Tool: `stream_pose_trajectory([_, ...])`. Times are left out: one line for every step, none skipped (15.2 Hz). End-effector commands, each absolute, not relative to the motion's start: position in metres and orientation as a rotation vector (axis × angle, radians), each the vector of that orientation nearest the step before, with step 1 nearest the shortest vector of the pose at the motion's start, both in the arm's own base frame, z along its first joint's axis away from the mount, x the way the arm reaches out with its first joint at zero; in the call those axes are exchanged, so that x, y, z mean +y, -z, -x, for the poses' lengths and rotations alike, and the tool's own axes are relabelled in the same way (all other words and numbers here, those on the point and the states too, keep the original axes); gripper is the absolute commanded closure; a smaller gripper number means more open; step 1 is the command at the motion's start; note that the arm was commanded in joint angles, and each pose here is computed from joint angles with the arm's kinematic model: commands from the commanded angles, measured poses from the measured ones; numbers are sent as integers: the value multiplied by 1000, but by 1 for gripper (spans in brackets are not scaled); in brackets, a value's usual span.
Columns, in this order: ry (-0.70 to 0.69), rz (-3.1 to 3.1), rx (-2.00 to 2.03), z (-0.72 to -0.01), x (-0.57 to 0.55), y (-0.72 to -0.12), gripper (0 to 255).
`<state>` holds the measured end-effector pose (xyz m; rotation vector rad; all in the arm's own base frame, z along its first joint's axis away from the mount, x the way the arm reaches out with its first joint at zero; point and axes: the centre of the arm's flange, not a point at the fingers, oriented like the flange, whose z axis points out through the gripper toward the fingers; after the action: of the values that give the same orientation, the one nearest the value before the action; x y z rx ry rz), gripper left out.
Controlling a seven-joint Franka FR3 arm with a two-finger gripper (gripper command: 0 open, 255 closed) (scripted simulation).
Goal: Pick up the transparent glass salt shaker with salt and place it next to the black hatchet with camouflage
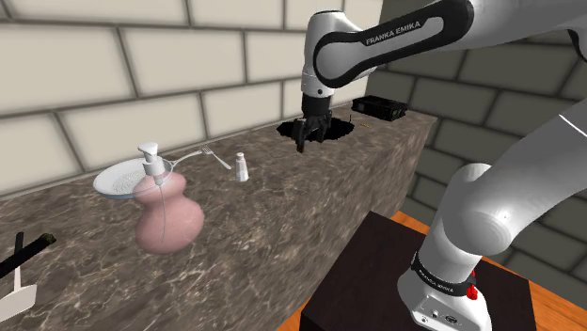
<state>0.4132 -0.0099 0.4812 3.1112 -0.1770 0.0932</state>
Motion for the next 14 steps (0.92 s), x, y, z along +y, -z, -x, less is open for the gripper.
stream_pose_trajectory([-126, -3122, -181, -432, -9, -468, 0])
stream_pose_trajectory([-141, -3128, -183, -442, -8, -462, 0])
stream_pose_trajectory([-155, -3134, -184, -452, -7, -456, 0])
stream_pose_trajectory([-170, -3139, -186, -463, -6, -450, 0])
stream_pose_trajectory([-185, -3144, -188, -473, -5, -445, 0])
stream_pose_trajectory([-200, -3150, -189, -483, -3, -439, 0])
stream_pose_trajectory([-215, -3155, -191, -494, -2, -433, 0])
stream_pose_trajectory([-230, -3160, -192, -504, -1, -428, 0])
stream_pose_trajectory([-245, -3165, -194, -515, 0, -423, 0])
stream_pose_trajectory([-260, -3170, -196, -525, 1, -417, 0])
stream_pose_trajectory([-275, -3175, -197, -536, 2, -412, 0])
stream_pose_trajectory([-290, -3180, -199, -547, 4, -407, 0])
stream_pose_trajectory([-306, -3185, -201, -557, 5, -402, 0])
stream_pose_trajectory([-321, -3190, -202, -568, 6, -398, 0])
